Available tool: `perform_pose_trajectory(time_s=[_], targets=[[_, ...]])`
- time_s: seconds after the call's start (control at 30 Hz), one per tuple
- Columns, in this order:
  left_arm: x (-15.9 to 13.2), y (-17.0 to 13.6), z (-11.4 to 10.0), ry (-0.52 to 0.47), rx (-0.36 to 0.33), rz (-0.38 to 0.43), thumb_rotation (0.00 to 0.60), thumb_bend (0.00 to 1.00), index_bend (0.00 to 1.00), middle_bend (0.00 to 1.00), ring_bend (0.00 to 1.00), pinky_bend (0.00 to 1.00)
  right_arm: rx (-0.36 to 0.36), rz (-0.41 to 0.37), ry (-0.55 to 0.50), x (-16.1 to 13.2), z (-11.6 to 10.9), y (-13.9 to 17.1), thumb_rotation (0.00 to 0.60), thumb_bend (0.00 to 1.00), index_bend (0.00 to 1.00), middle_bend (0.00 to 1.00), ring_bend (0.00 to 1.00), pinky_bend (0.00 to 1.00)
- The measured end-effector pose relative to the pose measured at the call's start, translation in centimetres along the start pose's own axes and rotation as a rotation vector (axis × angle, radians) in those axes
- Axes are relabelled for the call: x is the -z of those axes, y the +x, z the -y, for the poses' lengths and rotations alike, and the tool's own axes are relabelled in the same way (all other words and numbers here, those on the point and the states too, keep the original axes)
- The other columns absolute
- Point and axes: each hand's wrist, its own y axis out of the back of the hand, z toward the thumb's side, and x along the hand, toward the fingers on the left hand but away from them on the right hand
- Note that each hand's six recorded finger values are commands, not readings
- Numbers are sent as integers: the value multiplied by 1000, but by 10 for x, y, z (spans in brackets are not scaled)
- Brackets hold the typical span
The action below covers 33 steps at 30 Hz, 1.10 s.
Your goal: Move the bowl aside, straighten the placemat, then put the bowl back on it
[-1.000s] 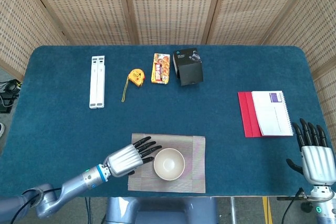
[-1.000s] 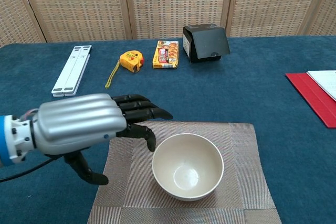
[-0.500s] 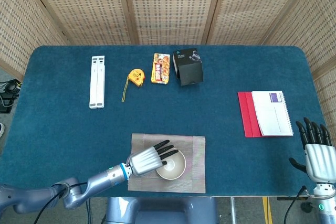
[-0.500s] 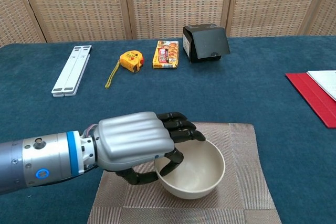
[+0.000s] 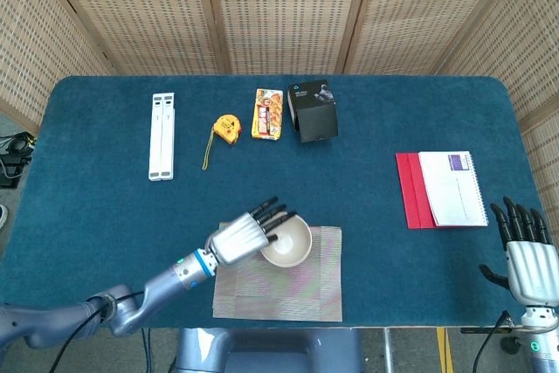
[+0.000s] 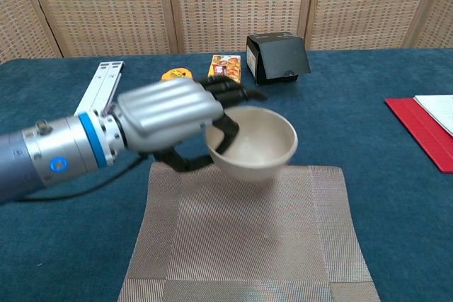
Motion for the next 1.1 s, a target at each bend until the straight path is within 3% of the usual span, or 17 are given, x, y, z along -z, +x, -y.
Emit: perform_pose_trajectory(time_s=[0.13, 0.27, 0.47, 0.6, 0.8, 1.0, 1.03, 1.1], targets=[[52, -1, -13, -24, -13, -142, 600, 535, 734, 0, 0, 0, -4, -7, 3, -3, 1, 1, 600, 0, 88, 0, 0, 0], [104, -12, -13, -49, 0, -277, 600, 536, 734, 0, 0, 0, -8, -11, 4, -4, 2, 1, 600, 0, 90, 0, 0, 0], [181, -55, 4, -64, 56, -488, 600, 538, 732, 0, 0, 0, -17, -18, 4, -7, 5, 0, 600, 0, 91, 0, 0, 0], [223, -98, 26, -83, 139, -646, 600, 540, 731, 0, 0, 0, -19, -23, 3, -8, 6, 0, 600, 0, 91, 0, 0, 0], [253, -150, 50, -141, 210, -821, 600, 544, 732, 0, 0, 0, -19, -35, 2, -12, 6, 1, 600, 0, 89, 0, 0, 0], [265, -171, 66, -155, 250, -909, 600, 531, 721, 0, 0, 0, -22, -47, 2, -15, 7, 2, 600, 0, 89, 0, 0, 0], [265, -172, 68, -158, 252, -914, 600, 497, 689, 0, 0, 0, -21, -47, 0, -15, 7, 3, 600, 0, 89, 0, 0, 0], [265, -173, 71, -163, 260, -919, 600, 298, 516, 0, 0, 0, -22, -47, -2, -15, 7, 3, 600, 0, 89, 0, 0, 0]])
